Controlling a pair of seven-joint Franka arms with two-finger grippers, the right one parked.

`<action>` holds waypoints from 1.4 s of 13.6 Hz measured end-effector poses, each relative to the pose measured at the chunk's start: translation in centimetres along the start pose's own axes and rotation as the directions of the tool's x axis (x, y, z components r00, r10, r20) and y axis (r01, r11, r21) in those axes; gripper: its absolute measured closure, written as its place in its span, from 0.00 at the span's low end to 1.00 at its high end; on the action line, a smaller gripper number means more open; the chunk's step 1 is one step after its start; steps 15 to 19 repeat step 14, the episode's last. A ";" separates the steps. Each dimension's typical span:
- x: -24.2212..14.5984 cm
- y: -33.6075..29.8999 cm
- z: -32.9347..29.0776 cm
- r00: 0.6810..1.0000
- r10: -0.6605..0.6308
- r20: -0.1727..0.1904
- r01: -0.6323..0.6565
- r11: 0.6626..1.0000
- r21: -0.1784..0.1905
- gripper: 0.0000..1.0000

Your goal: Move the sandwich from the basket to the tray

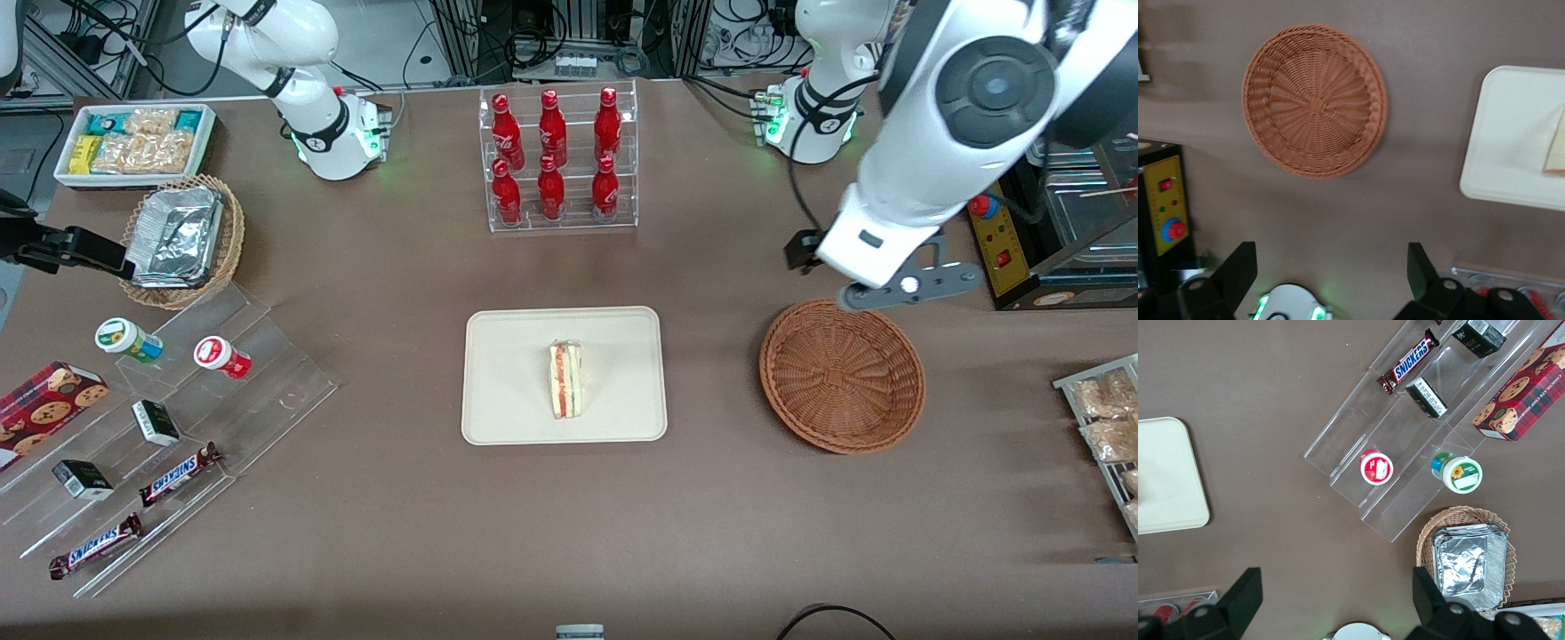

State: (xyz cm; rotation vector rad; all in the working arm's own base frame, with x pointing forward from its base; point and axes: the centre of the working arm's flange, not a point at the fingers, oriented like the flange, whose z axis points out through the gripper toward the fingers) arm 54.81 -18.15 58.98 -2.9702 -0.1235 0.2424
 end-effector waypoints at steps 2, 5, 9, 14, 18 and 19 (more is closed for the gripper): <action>0.6 -5.0 -0.3 0.998 0.060 0.022 -0.060 0.998 -0.010 0.00; 1.4 -12.9 -0.4 0.994 0.102 0.041 -0.101 0.994 -0.038 0.00; 1.5 -19.9 -0.1 0.992 0.119 0.045 -0.116 0.990 -0.077 0.00; 1.6 -20.4 0.1 0.987 0.158 0.040 -0.152 0.981 -0.117 0.00; 1.6 -20.4 0.1 0.987 0.158 0.040 -0.152 0.981 -0.117 0.00; 1.6 -20.4 0.1 0.987 0.158 0.040 -0.152 0.981 -0.117 0.00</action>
